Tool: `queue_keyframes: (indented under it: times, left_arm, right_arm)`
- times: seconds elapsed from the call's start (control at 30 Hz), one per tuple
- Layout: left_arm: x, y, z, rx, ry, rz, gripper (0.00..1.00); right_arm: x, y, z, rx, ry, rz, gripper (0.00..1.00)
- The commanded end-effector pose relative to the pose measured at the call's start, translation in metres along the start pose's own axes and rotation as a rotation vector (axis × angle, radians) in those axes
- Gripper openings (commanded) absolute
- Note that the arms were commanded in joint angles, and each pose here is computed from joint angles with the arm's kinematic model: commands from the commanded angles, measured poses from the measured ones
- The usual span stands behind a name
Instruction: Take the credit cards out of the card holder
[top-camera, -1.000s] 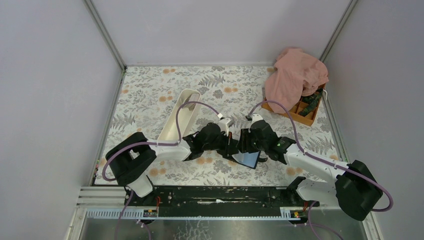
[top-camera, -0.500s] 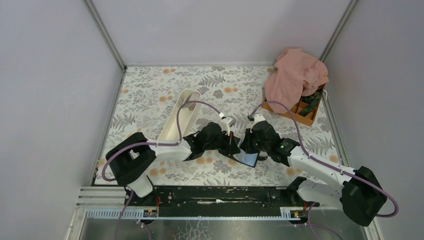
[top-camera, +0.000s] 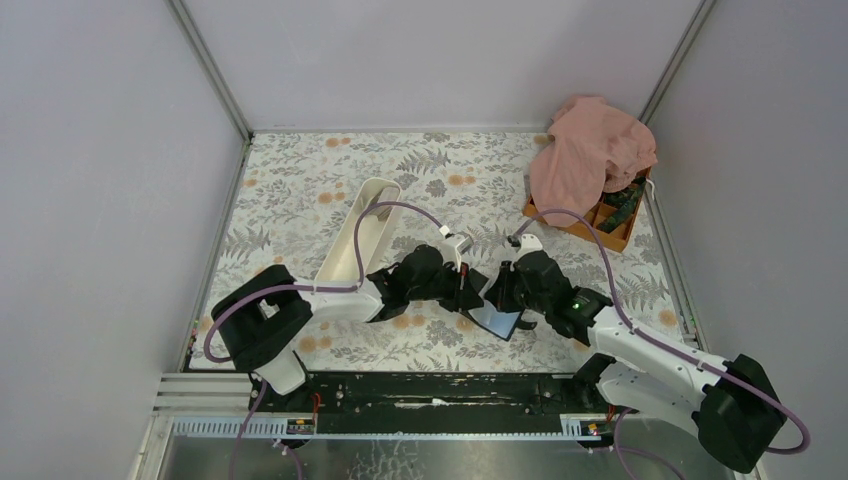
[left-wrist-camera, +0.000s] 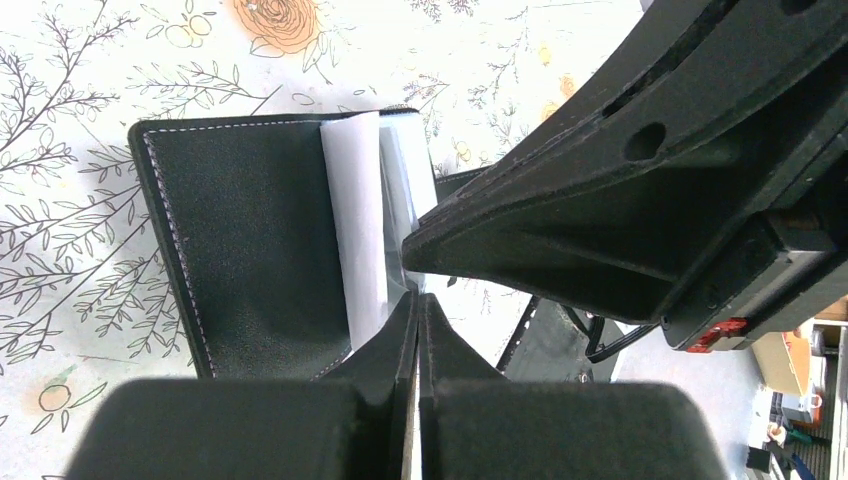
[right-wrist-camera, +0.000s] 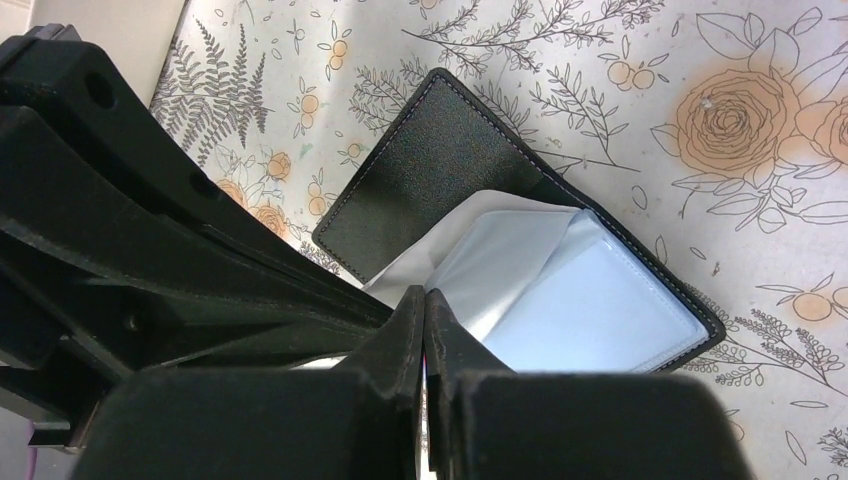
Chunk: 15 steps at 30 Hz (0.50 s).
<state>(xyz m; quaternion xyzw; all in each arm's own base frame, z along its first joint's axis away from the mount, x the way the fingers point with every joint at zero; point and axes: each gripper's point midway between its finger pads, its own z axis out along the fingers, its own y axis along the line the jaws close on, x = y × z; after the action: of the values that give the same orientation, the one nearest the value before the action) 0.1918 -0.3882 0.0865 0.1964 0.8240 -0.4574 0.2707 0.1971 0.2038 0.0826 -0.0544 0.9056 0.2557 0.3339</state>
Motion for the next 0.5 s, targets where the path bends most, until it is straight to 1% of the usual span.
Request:
queue_keyframes:
  times: [0.0,0.03,0.13,0.2,0.33,0.47]
  left_arm:
    - [-0.0059,0.0006,-0.0006,0.013,-0.034,0.009,0.0]
    - [-0.0067,-0.0008,-0.0012,0.016,-0.037,0.012,0.0]
    - [-0.0107,-0.001,-0.0034,0.012,-0.051,0.013,0.12]
    - [-0.0113,-0.0001,-0.0047,0.005,-0.057,0.015,0.17]
    - [-0.0089,0.0014,-0.0056,0.003,-0.053,0.015,0.2]
    - [-0.0075,0.0019,-0.0062,0.006,-0.054,0.013,0.21]
  right_arm:
    - [0.0105,-0.0206,-0.0003,0.086,0.009,0.006,0.0]
    - [0.011,-0.0201,-0.0002,0.084,0.013,0.009,0.0]
    - [0.0128,-0.0185,0.0004,0.072,0.017,0.009,0.0]
    - [0.0134,-0.0193,0.0008,0.073,0.017,0.011,0.0]
    - [0.0161,-0.0187,0.0024,0.066,0.025,0.01,0.0]
    - [0.0184,-0.0161,0.0028,0.038,0.026,-0.001,0.0]
